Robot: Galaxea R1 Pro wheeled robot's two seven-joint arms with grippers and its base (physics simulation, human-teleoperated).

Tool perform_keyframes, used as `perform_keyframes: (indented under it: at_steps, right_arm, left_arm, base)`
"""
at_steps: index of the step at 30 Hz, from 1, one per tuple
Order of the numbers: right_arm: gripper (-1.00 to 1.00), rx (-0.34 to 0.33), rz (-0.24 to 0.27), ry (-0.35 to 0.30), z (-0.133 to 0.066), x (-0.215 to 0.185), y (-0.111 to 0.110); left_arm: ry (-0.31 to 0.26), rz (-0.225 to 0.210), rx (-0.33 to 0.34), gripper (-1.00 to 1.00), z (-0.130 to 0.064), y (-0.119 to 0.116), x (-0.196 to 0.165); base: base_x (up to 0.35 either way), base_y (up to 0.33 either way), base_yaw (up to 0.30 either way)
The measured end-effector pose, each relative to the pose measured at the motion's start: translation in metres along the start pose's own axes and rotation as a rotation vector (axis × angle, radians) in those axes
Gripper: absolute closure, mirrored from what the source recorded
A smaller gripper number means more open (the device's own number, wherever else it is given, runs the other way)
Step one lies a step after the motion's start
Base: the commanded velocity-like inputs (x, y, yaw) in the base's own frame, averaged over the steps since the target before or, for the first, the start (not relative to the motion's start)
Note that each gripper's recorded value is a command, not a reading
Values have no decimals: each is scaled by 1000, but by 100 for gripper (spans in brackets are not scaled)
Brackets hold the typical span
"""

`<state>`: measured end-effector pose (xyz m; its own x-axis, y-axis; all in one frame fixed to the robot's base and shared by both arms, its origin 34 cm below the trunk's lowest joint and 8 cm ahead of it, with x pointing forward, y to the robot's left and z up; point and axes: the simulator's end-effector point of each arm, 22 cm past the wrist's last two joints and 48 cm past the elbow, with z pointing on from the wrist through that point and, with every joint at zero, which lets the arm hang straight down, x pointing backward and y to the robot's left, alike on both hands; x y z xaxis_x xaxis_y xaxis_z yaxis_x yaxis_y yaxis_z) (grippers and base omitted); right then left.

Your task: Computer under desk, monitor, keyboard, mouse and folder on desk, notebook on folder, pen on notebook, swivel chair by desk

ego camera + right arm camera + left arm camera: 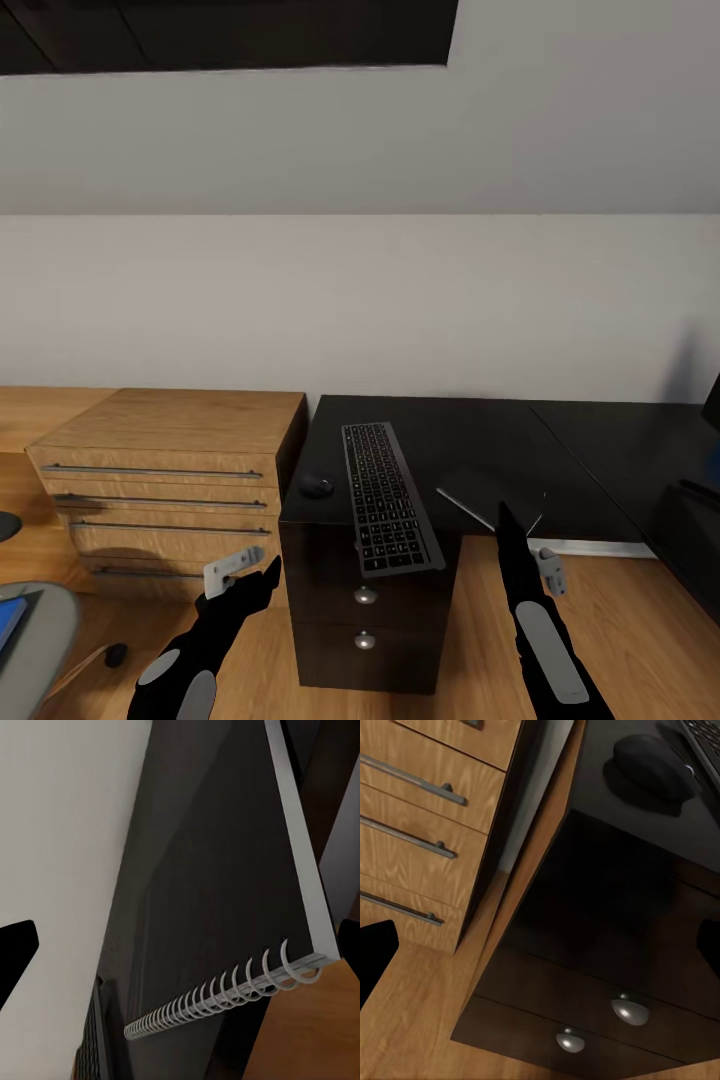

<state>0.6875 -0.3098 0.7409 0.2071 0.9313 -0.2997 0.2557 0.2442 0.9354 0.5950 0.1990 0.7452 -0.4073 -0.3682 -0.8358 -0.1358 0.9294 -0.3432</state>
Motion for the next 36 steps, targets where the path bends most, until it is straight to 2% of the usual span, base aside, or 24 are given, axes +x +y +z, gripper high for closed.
perform_keyframes:
  at_steps: [10, 22, 30, 36]
  right_arm:
    - [-100, 0, -2, 0, 0, 0, 0]
    - [-100, 4, -6, 1, 0, 0, -3]
    - [-100, 5, -44, -15, 5, -19, -8]
    - [-100, 5, -69, -29, 8, -34, -12]
  left_arm:
    - [0, 0, 0, -100, 0, 0, 0]
    - [0, -1, -1, -100, 0, 1, 0]
    - [9, -1, -3, -100, 1, 1, 4]
    - [52, 4, -18, -100, 6, 7, 23]
  base:
    - [-24, 0, 0]
    - [-312, 0, 0]
    - [-335, -20, 0]
    - [-256, -76, 0]
